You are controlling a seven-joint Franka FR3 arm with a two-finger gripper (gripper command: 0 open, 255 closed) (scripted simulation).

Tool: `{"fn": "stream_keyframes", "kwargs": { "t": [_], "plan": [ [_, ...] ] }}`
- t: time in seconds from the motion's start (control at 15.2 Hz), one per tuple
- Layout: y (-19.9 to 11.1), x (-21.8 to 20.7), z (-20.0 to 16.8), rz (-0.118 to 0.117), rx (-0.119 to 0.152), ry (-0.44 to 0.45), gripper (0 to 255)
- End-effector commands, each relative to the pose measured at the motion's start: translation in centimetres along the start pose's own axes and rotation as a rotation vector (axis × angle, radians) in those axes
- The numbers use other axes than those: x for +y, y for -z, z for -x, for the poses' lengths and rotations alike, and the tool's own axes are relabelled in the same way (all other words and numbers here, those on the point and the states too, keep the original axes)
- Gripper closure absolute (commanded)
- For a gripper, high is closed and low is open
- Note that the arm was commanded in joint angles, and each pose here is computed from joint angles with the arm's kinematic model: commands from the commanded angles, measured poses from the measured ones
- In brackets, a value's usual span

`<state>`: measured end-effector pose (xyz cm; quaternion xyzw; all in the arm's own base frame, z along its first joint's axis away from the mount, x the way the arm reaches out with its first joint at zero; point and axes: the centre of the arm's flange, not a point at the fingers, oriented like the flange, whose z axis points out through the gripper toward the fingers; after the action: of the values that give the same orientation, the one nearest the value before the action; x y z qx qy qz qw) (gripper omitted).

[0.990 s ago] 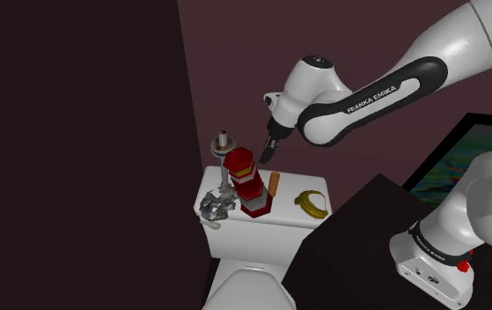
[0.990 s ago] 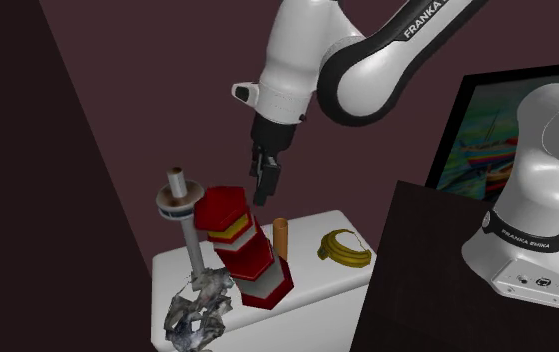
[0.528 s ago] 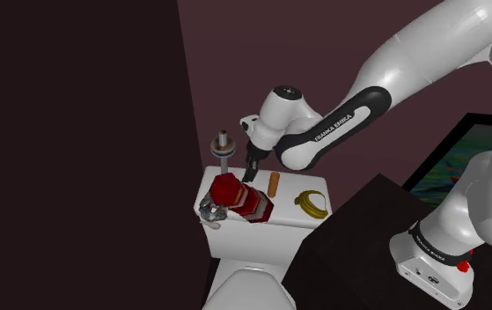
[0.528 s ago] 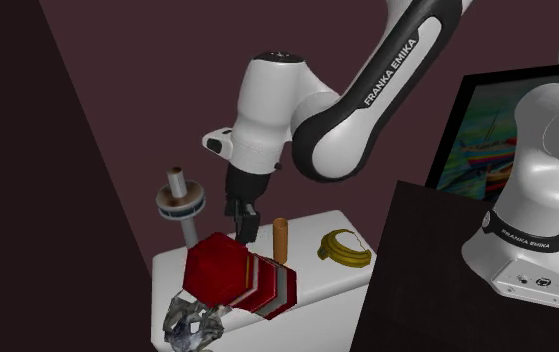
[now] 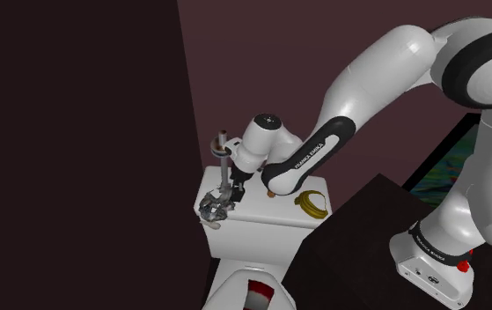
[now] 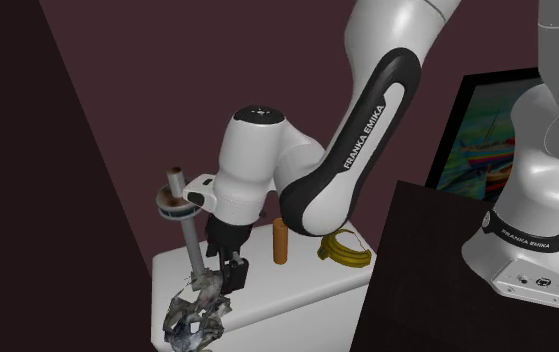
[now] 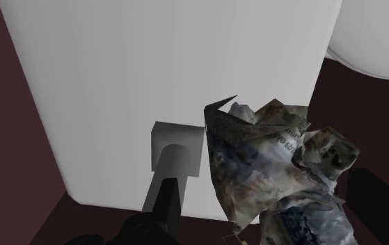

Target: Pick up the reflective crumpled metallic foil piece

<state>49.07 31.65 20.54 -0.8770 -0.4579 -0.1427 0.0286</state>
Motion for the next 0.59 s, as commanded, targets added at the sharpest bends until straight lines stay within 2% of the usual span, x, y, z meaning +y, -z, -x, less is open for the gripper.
{"fn": "stream_keyframes", "kwargs": {
  "t": [0.0, 0.4, 0.46, 0.53],
  "plan": [
    [-1.1, -0.1, 0.1, 0.000, 0.001, 0.005, 0],
    [-3.4, -0.3, 0.8, 0.000, 0.001, 0.005, 0],
    [-3.3, 0.1, 0.8, -0.001, 0.001, 0.005, 255],
    [-3.5, -0.2, 1.2, -0.001, 0.001, 0.005, 255]
  ]
}}
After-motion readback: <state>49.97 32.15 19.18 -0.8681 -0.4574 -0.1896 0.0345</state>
